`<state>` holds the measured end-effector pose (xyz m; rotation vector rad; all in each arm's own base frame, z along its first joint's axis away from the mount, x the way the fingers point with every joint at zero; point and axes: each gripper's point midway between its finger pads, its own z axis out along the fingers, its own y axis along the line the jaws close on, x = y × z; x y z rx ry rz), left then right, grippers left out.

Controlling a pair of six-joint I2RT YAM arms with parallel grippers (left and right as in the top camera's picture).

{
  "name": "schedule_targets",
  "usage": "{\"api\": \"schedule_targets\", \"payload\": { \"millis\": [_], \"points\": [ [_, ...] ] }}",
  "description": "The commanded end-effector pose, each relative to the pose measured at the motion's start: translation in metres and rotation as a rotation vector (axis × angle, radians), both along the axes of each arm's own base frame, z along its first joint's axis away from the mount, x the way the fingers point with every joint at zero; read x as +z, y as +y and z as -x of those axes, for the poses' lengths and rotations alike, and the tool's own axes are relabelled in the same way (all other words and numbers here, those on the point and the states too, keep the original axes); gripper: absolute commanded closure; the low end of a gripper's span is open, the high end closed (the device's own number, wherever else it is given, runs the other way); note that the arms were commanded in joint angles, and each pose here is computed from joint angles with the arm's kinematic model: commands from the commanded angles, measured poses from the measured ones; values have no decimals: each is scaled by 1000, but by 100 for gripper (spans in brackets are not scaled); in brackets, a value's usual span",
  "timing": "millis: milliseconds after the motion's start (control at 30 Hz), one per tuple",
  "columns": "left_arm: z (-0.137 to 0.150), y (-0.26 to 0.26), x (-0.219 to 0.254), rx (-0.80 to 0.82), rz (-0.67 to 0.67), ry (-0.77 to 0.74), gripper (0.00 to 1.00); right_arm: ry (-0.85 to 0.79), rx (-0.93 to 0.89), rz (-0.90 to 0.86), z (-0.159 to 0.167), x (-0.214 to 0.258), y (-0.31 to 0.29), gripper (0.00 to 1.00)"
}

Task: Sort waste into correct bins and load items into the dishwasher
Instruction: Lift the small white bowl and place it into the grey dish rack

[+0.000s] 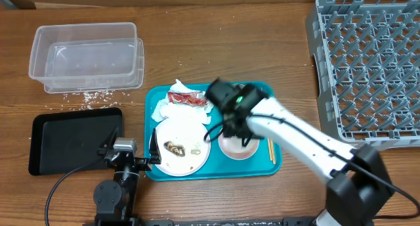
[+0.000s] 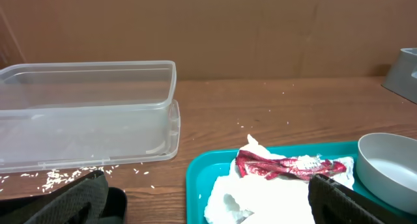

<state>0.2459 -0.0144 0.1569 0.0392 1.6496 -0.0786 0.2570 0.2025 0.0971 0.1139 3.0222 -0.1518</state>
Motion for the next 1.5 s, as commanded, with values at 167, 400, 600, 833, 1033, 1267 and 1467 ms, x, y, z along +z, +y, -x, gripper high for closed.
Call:
{"api": "schedule_targets", "payload": {
  "millis": [167, 400, 600, 833, 1033, 1267, 1467],
  "points": [
    [0, 1, 0, 8, 8, -4, 0, -372, -137, -158, -83, 156, -73, 46],
    [0, 1, 0, 8, 8, -4, 0, -647, -491, -126, -120, 241, -227, 46],
    [0, 1, 0, 9, 8, -4, 0, -810, -842, -16, -115, 260, -375, 46],
    [0, 1, 0, 8, 8, -4, 0, -820, -1042, 117, -91, 234, -503, 46],
    [0, 1, 0, 8, 8, -4, 0, -686, -1136, 54, -101, 146, -565, 38],
    [0, 1, 0, 8, 8, -4, 0, -579, -1184, 45, -95, 97, -584, 34],
    [0, 1, 0, 8, 8, -4, 0, -544, -1191, 39, -90, 92, -579, 13]
  ]
}}
